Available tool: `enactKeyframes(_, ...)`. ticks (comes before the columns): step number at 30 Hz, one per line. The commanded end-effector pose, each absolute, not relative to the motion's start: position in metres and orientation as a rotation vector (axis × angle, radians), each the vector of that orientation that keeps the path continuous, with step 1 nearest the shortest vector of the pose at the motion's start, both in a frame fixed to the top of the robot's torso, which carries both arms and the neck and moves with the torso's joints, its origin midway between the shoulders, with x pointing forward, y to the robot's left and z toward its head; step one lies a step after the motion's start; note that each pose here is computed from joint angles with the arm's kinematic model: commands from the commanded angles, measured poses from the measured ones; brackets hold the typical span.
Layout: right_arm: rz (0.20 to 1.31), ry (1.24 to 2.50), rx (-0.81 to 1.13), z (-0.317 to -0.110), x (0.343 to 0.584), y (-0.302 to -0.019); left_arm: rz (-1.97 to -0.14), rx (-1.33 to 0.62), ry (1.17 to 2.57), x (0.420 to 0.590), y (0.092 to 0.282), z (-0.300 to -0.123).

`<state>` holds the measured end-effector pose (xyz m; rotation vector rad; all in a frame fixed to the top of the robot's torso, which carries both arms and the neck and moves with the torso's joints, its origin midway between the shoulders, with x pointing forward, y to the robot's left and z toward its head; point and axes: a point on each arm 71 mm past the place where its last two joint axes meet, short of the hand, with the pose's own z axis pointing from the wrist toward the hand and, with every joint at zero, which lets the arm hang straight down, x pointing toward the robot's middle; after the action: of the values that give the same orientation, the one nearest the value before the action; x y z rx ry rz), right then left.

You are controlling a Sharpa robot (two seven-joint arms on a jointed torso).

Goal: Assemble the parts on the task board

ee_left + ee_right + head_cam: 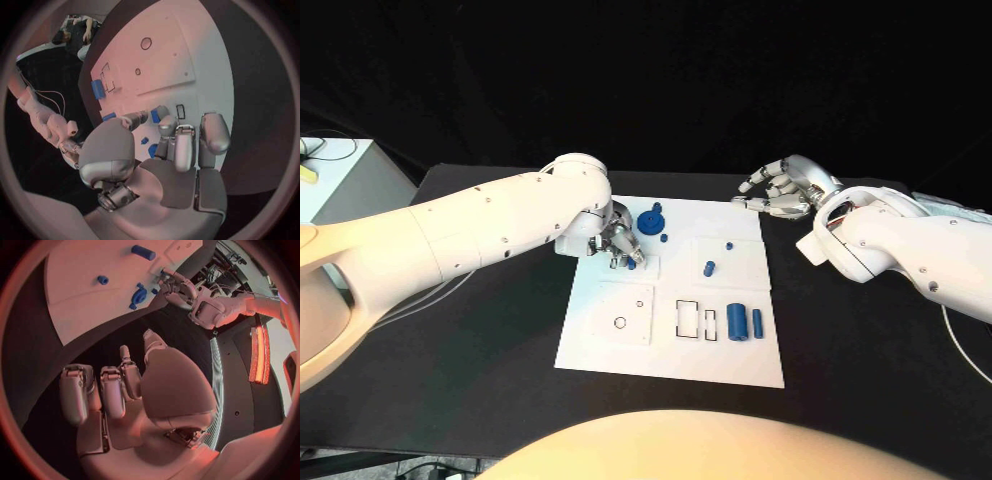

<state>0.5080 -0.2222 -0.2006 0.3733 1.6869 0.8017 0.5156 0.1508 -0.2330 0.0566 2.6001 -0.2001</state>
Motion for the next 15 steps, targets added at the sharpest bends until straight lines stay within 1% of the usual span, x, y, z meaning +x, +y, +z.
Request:
enactKeyframes(1, 0.812, 1.684, 0.355, -0.2, 0.507, -0.221, -0.202, 0.064, 2.597, 0.515, 0.151, -0.234)
enactKeyframes(9, 0.812, 1.682, 0.355, -0.2, 0.507, -0.222, -0.221, 0.066, 2.577, 0.51, 0.151, -0.233)
enactKeyframes(12, 0.811, 1.681, 0.356, -0.2, 0.508, -0.222, -0.234, 0.062, 2.564, 0.509, 0.153, -0.227)
enactKeyframes(15, 0.809, 1.68, 0.357, -0.2, 0.508, -0.223, -0.252, 0.051, 2.543, 0.51, 0.155, -0.218)
